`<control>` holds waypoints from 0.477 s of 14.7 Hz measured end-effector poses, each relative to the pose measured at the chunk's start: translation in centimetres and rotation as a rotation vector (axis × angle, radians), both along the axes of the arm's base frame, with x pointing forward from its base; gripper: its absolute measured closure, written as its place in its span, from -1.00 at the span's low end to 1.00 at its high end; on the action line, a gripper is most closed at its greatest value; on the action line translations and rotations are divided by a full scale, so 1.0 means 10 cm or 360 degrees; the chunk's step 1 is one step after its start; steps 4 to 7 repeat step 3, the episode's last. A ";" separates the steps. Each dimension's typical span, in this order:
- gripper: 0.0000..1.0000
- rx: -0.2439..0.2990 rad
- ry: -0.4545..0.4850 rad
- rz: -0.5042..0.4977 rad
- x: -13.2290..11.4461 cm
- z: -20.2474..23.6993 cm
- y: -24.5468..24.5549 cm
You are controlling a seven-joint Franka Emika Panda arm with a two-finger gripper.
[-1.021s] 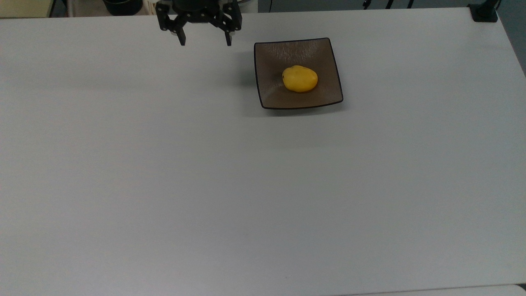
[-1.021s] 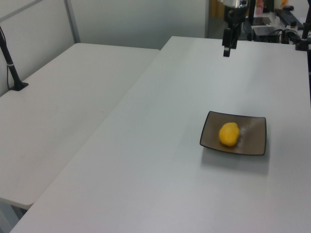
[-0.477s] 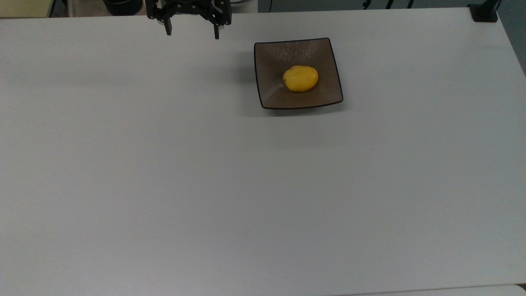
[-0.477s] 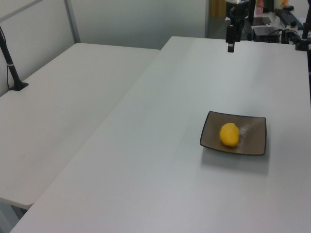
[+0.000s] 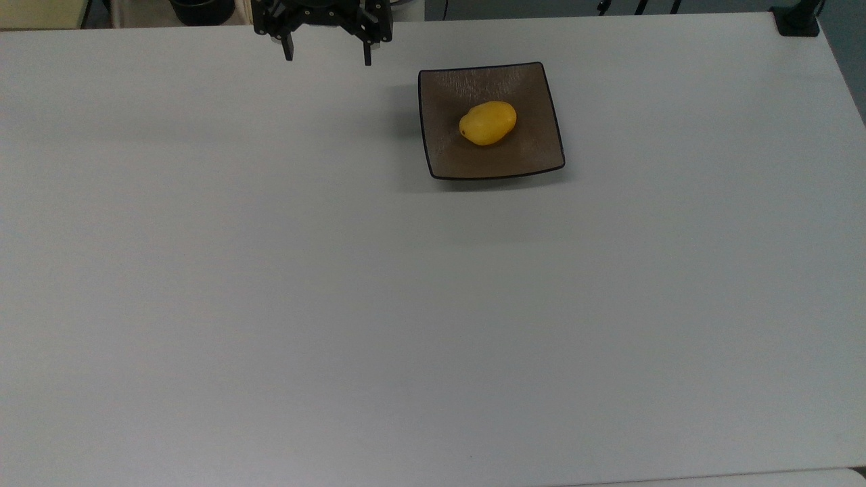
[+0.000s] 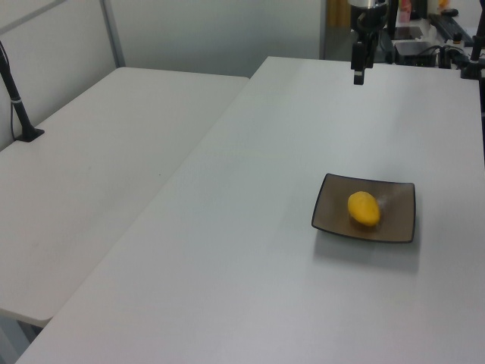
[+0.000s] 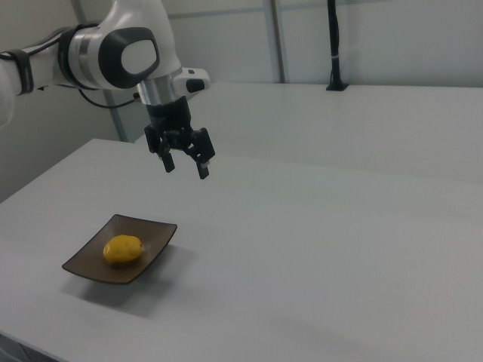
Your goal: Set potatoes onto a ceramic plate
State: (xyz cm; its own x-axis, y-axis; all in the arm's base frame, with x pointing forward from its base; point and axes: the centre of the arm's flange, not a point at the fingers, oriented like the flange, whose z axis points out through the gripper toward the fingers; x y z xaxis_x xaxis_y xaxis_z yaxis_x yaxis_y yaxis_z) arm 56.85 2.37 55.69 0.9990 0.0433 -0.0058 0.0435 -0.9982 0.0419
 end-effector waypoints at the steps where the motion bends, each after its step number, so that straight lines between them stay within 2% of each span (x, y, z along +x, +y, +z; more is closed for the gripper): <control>1: -1.00 0.0026 0.0001 -0.0011 0.00 0.00 -0.01; 7: -1.00 0.0051 0.0002 -0.0028 0.00 0.00 -0.04</control>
